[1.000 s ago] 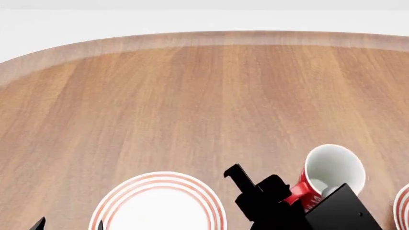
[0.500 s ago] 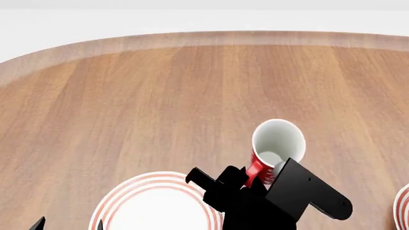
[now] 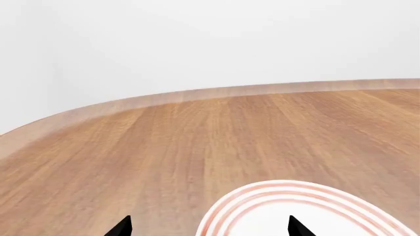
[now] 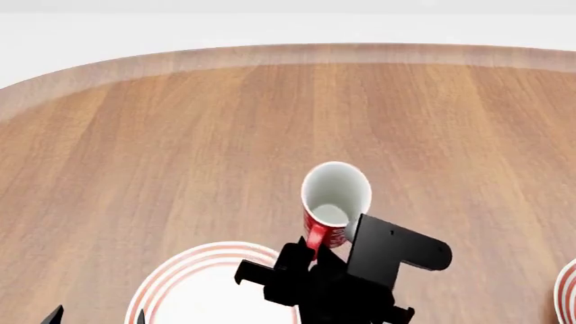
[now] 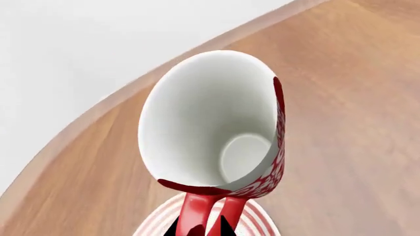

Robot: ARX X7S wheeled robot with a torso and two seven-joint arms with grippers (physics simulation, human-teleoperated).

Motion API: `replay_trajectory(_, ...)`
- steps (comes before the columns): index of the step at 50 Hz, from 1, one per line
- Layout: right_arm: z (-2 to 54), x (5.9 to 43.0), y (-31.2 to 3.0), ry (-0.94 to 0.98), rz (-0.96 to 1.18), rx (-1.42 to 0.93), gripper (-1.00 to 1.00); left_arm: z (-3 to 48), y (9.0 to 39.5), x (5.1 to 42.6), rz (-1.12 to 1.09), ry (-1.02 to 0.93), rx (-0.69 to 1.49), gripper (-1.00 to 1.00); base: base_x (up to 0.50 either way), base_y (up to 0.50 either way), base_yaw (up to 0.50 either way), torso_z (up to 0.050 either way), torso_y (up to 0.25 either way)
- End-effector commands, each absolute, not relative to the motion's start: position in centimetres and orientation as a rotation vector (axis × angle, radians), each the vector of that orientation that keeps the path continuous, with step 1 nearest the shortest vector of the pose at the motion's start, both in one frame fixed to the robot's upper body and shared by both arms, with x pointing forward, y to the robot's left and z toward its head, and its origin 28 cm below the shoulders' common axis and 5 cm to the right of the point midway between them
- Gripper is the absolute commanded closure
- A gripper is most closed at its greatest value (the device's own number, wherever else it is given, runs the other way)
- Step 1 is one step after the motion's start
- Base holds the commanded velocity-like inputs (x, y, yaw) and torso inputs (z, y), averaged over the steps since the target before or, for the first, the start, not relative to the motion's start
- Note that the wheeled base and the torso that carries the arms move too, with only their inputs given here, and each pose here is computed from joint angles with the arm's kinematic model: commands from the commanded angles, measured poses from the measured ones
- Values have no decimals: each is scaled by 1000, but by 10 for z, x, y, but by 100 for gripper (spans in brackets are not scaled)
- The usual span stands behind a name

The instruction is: Put the red mug on the left plate.

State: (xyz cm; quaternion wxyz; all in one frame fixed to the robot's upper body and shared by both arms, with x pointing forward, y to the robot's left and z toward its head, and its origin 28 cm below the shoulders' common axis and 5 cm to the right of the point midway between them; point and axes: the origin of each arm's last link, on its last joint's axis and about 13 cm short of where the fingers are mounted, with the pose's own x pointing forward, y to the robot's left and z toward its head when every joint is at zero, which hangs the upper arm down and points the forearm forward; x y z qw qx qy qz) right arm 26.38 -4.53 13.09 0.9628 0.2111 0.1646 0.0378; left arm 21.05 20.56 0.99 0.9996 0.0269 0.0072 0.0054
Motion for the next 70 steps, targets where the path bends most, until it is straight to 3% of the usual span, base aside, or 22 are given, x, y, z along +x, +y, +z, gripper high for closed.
replay_trajectory(1,122,275,-58,342,162,342,100,9,206,211,11,15,53,-100,0,0,0,0,0)
replay_trajectory(30,67,290,-68,390,233,168,100,9,206,212,12,15,56,-100,0,0,0,0,0)
replay_trajectory(70,79,292,-54,367,388,174,100,9,206,211,10,16,58,-100,0,0,0,0,0)
